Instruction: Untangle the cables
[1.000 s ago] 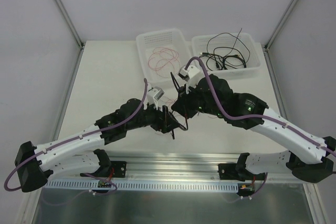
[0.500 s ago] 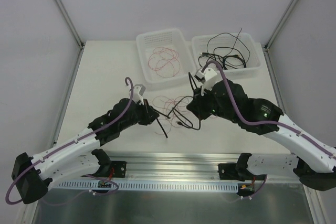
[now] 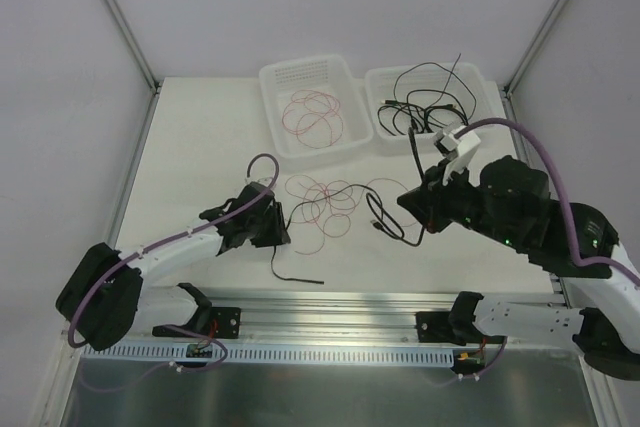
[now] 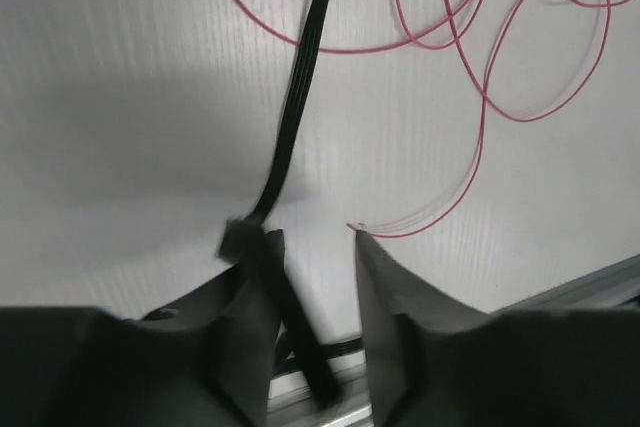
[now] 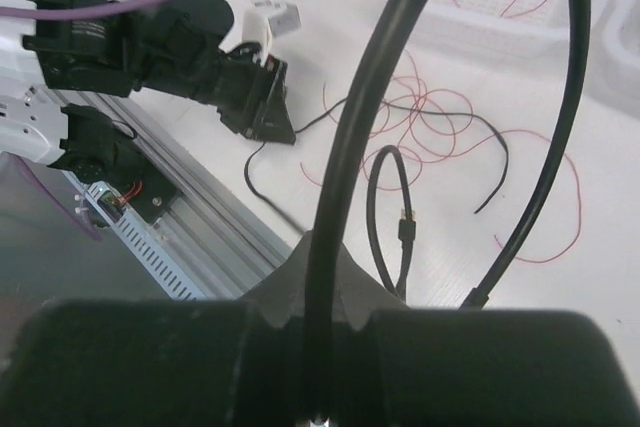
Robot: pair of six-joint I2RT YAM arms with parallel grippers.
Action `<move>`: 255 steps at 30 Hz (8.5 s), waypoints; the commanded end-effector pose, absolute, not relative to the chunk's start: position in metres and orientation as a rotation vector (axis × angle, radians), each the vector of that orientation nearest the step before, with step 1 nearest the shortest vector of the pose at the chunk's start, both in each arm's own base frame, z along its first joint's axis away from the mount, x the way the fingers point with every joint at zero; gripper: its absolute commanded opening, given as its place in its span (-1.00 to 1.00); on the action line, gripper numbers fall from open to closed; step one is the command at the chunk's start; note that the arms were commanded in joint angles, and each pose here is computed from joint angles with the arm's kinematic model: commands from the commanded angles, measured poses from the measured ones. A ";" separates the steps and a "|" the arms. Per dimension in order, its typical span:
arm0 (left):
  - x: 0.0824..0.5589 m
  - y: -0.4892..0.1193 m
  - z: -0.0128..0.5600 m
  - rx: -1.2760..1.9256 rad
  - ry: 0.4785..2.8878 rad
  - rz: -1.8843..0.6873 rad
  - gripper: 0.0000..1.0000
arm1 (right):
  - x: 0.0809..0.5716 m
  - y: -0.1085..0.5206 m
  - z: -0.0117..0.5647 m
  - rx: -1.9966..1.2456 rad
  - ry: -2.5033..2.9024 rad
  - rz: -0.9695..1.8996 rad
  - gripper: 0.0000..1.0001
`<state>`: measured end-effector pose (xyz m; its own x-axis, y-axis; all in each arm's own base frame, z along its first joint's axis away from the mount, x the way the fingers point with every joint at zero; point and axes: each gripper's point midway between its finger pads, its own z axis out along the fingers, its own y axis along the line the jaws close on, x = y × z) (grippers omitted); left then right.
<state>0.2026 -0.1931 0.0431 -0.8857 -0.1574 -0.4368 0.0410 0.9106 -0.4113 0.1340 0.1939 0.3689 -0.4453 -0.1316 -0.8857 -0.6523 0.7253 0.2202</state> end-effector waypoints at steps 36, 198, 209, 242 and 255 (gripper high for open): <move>0.256 -0.085 0.123 0.133 2.402 -0.086 0.98 | 0.507 0.072 0.412 0.055 1.778 0.259 -0.99; 0.164 -0.299 0.455 0.628 1.777 -1.269 -1.00 | 0.191 0.328 0.346 -0.906 1.321 0.992 0.93; 0.155 -0.315 0.466 0.668 1.749 -1.342 -1.00 | 0.220 0.343 0.361 -0.814 1.303 0.946 0.95; 0.239 -0.245 0.364 0.312 1.948 -0.906 0.95 | 0.245 0.229 0.280 -0.693 1.721 0.618 -0.99; 0.256 -0.178 0.244 0.348 2.124 -0.565 0.98 | 0.363 0.119 0.382 -0.326 1.700 0.242 -0.99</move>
<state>0.2439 -0.1929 0.2754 -0.5808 -0.0501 -0.8125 0.4520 0.8102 -0.3730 0.3409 0.1361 0.3291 -0.2574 -0.1114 -0.9599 -0.4181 0.9084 0.0067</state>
